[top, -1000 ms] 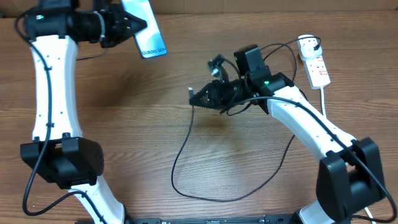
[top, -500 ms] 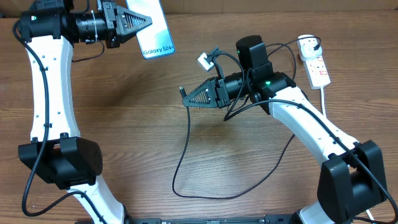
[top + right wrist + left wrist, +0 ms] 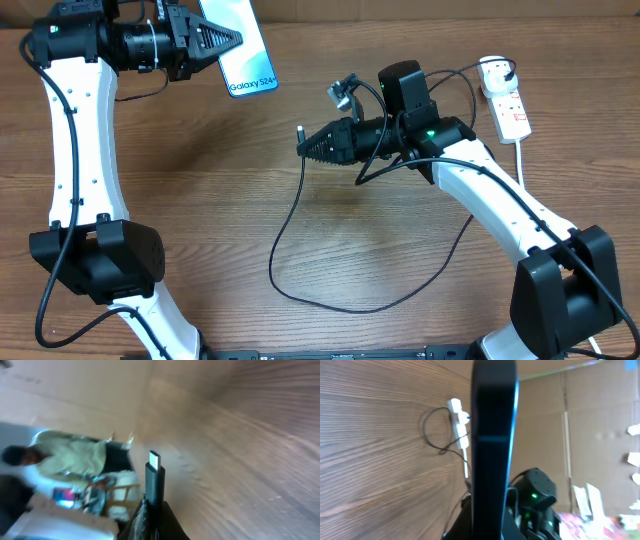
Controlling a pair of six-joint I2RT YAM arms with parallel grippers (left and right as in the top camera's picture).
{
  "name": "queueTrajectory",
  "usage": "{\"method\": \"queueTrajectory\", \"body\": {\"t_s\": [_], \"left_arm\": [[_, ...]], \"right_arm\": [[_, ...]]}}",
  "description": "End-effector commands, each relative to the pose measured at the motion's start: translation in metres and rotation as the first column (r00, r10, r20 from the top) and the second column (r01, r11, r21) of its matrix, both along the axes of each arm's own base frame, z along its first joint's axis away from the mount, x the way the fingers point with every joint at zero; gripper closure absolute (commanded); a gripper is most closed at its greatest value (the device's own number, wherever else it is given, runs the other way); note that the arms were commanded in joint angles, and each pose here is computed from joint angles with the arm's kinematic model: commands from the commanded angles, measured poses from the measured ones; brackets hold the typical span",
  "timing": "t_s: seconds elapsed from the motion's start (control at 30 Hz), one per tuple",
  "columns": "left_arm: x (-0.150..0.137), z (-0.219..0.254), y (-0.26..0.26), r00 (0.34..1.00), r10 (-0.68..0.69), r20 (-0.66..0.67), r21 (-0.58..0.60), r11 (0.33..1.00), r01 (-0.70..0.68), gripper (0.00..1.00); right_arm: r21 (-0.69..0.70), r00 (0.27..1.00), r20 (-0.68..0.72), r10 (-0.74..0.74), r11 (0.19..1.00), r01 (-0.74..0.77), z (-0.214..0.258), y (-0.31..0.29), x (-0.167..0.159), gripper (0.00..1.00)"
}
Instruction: Plug charger to phone and switch on socket
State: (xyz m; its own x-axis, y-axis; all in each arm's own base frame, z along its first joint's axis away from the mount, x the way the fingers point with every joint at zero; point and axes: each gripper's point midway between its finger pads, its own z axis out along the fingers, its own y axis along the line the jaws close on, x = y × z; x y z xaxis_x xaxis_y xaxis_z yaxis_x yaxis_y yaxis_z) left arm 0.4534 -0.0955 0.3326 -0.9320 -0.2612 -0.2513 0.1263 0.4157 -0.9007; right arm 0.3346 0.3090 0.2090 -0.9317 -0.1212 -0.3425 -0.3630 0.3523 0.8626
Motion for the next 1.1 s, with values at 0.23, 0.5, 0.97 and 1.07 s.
{"method": "queueTrajectory", "body": {"t_s": [0.23, 0.5, 0.97, 1.07], "left_arm": [[0.008, -0.017, 0.01, 0.997, 0.069, -0.024, 0.113, 0.991, -0.066, 0.96], [0.008, -0.018, 0.01, 0.997, 0.072, -0.024, 0.119, 0.99, -0.069, 0.96], [0.007, -0.021, 0.012, 0.996, 0.08, -0.035, 0.131, 0.989, -0.075, 0.96], [0.007, -0.021, 0.012, 0.996, 0.08, -0.035, 0.131, 0.989, -0.075, 0.96]], "right_arm": [[-0.6, 0.834, 0.135, -0.536, 0.626, 0.499, -0.094, -0.088, 0.04, 0.96], [-0.738, 0.751, 0.074, -0.656, 0.471, 0.483, -0.159, -0.112, 0.018, 0.96], [-0.784, 0.711, 0.087, -0.698, 0.393, 0.481, -0.207, -0.119, 0.027, 0.96], [-0.788, 0.71, 0.087, -0.699, 0.388, 0.478, -0.21, -0.12, 0.027, 0.93]]}}
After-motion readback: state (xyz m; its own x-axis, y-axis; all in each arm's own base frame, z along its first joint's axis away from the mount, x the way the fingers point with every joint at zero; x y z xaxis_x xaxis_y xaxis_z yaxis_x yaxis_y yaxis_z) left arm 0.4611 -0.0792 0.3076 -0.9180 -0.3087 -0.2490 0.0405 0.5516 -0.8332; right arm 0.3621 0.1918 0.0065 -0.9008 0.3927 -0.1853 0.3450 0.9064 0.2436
